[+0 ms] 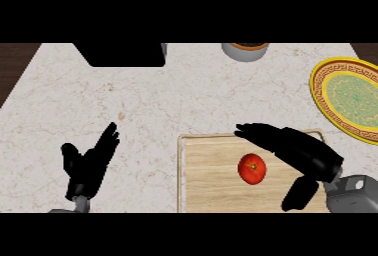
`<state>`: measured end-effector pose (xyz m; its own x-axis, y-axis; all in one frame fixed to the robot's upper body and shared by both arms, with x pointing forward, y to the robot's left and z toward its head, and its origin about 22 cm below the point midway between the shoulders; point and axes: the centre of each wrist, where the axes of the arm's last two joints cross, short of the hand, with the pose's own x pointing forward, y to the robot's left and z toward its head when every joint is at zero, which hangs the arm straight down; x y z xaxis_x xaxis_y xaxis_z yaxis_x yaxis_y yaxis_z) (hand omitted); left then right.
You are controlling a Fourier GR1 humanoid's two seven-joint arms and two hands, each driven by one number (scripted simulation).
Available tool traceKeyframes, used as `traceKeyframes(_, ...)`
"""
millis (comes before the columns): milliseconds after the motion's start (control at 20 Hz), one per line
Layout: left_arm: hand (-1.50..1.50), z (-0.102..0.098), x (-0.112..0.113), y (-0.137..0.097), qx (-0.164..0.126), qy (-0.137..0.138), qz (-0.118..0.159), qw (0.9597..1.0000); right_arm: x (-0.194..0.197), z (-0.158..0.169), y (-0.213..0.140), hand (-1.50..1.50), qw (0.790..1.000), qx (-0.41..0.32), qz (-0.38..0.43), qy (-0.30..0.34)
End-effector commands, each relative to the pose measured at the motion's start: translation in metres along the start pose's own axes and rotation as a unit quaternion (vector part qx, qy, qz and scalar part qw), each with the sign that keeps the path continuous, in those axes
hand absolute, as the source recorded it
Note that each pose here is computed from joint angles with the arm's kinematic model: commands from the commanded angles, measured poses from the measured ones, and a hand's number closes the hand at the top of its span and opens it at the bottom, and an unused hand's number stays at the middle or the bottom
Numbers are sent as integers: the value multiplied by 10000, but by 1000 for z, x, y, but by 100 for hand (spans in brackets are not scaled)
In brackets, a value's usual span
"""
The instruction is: Pick the tomato from the tray and place it in the plate
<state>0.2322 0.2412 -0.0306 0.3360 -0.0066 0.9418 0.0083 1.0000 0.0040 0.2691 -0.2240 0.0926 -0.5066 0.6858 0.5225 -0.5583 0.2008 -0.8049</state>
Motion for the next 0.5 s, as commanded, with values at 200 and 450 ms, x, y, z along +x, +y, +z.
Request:
traceKeyframes(200, 0, 8, 10, -13, 22, 172, -2, 9998, 1, -10, -1, -150, 9976, -68, 472, 504)
traceKeyframes(450, 0, -15, -9, -9, 4, 210, 3, 9998, -12, -35, 25, -150, 9972, 74, 556, 489)
